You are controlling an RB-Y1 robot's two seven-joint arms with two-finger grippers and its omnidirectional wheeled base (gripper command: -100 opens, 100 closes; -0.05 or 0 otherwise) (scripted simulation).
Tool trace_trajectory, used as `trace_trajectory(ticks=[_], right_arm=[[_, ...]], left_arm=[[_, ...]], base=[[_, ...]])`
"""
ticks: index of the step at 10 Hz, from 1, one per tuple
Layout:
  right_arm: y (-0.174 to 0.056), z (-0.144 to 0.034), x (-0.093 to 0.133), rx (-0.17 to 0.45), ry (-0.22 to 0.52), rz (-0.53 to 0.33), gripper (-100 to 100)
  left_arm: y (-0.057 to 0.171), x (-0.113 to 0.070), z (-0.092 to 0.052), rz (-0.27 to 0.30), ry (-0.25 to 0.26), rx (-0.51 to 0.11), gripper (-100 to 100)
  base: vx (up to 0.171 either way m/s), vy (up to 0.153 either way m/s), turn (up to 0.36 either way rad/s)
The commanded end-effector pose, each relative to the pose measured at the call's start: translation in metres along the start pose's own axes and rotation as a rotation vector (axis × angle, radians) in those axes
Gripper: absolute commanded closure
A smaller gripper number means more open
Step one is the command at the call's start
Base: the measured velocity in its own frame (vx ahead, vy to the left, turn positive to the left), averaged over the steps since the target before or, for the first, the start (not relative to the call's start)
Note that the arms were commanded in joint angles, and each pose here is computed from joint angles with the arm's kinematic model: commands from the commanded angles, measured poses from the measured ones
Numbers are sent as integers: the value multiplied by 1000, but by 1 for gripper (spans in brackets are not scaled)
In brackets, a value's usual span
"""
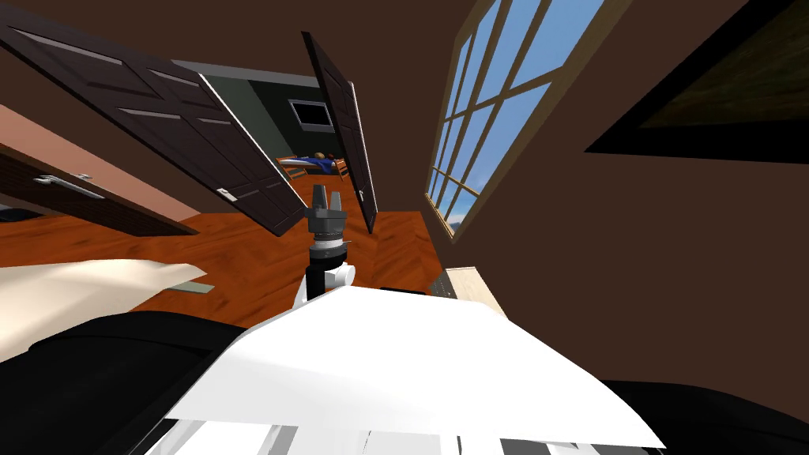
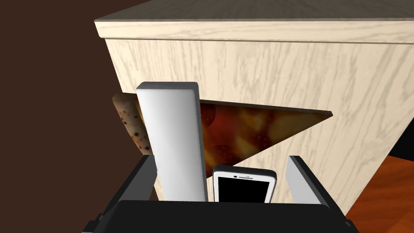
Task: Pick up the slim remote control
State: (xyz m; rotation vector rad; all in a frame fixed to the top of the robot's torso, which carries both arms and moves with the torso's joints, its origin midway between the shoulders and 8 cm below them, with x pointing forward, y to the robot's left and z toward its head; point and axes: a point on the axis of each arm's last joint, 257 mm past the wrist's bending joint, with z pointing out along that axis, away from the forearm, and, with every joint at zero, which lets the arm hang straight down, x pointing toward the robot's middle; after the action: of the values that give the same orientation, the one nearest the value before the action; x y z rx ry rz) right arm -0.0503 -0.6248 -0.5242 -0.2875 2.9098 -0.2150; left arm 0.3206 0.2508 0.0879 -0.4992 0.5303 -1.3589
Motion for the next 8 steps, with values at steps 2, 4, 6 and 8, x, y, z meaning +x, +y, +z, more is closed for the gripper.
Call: trace_trajectory(ticks=[2,4,6,8], right_arm=[[11,-6,40,-17,76,28,-100],[19,-7,53,-29,100,43,-100],[28,-6,63,-42,118,58,-100],[39,-1,65,-57,126,69,-100]], left_arm=[[0,0,0,0,0,0,0],[0,0,0,0,0,0,0],[0,0,0,0,0,0,0],[0,0,0,0,0,0,0]], base=[[150,-86,175],[102,-77,73],[97,-91,92],[68,-63,96]])
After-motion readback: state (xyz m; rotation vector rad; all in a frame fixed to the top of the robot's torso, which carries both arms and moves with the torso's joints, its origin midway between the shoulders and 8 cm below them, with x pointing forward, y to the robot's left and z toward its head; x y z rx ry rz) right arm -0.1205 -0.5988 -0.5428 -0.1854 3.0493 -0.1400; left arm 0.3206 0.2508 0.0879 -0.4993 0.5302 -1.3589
